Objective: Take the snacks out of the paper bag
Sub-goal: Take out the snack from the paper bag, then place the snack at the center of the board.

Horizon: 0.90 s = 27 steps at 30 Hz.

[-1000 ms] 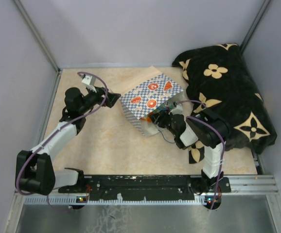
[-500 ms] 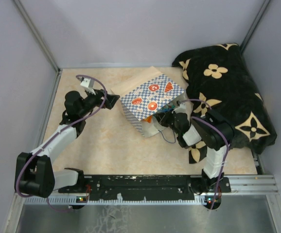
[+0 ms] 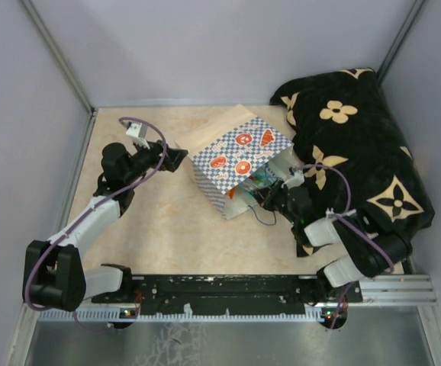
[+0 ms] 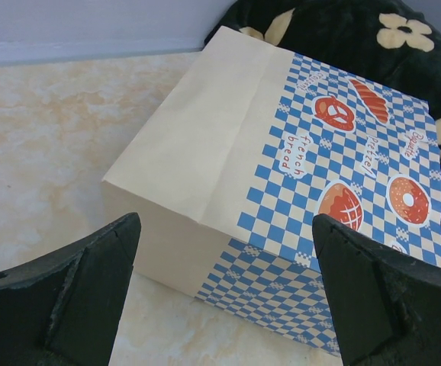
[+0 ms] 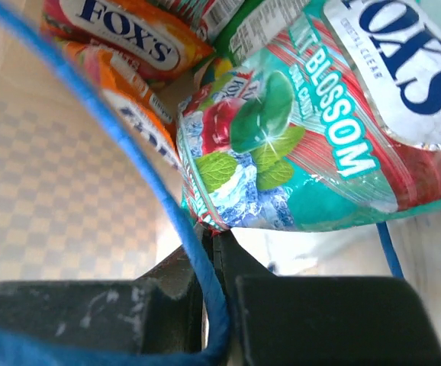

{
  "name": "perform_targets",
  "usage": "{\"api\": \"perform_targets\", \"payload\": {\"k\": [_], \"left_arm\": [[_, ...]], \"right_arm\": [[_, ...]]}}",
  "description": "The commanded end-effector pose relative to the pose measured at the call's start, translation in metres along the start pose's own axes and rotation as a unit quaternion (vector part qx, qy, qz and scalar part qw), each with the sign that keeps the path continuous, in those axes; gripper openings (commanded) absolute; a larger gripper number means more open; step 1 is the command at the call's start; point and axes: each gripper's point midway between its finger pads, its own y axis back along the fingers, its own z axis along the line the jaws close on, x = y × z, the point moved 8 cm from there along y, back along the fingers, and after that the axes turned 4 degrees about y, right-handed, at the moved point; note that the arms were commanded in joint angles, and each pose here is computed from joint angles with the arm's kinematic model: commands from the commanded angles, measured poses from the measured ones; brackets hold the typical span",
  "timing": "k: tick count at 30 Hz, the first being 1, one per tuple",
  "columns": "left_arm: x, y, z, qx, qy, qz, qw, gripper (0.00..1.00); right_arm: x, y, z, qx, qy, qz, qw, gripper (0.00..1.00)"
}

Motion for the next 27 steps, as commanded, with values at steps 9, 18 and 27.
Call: {"api": "perform_targets", "payload": {"k": [9, 18, 27], "left_arm": [[-0.009, 0.011, 0.008, -0.094, 0.003, 0.006, 0.996, 1.00], [-0.015, 0.021, 0.013, -0.160, 0.003, 0.007, 0.987, 1.00], [-0.036, 0.038, 0.011, -0.225, 0.019, 0.001, 0.974, 1.00]], "right_arm": [[-0.006, 0.103, 0.028, -0.010, 0.053, 0.062, 0.997, 0.04], [0.015, 0.141, 0.041, -0.030, 0.071, 0.219, 0.973, 0.05], [0.039, 0.158, 0.137, -0.184, 0.227, 0.238, 0.926, 0.07]]}}
